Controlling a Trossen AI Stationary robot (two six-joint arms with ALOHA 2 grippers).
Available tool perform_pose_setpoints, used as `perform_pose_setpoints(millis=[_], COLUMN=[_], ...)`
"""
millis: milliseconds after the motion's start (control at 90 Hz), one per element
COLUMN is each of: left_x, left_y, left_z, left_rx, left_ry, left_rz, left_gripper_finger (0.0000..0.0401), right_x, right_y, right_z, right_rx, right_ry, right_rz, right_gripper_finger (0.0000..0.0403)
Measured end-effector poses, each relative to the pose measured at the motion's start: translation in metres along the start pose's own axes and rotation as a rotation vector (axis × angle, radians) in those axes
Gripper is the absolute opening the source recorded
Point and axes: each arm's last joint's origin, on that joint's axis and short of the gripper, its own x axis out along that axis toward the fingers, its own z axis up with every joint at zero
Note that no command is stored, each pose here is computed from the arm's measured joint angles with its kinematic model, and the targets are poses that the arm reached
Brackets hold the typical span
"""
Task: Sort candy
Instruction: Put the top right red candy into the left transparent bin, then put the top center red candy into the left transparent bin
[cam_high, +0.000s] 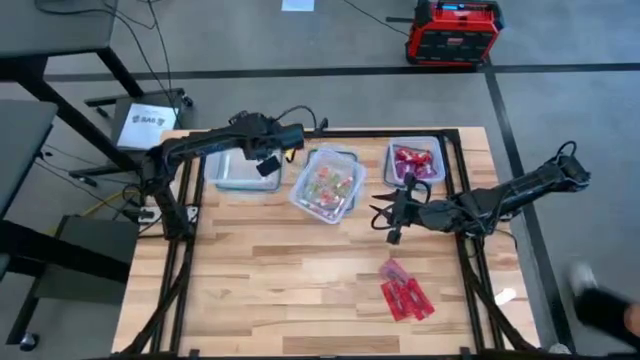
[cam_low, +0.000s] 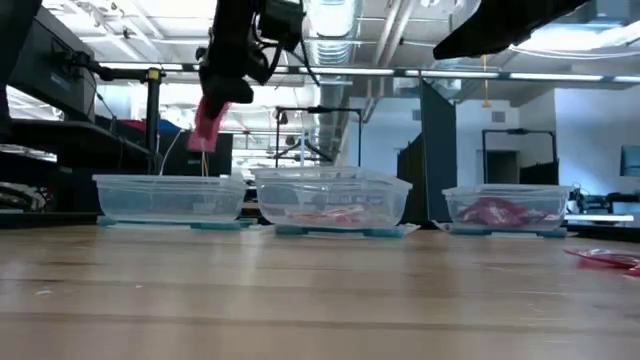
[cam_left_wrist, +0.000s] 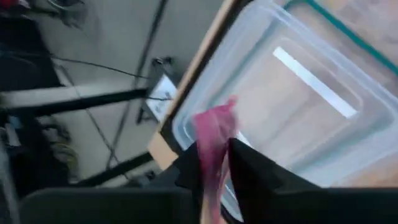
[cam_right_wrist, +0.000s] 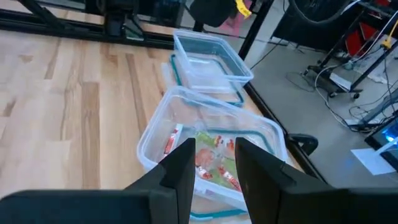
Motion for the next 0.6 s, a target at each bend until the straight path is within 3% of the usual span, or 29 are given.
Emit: perform_pose_setpoints(millis=[222,333,456,600], left_x=[-0.01,-0.04,-0.077,-0.118], left_y=[-0.016,-0.043,-0.076,-0.108], left_z=[-0.003,-0.007,-0.019,-0.04], left_rx=[-0.059,0.019,0.084,0.133], left_ry=[0.027,-0.11,-0.279,-0.439], left_rz=[-0.252,-0.313,-0.39,-0.488], left_gripper_finger=[0.0141,0.0147,0.0147,0.0148], right_x=[0.0,0.0,0.001,0.001], right_y=[0.0,0.001,0.003,0.005], right_z=[-0.002,-0.004,-0.006,-0.006], right_rx=[-0.009,0.067,0.208,0.246], right_ry=[0.013,0.033,0.068,0.089], right_rz=[0.002,0.015,0.119,0.223], right_gripper_finger=[0.01,0.01,0.01,0.0103])
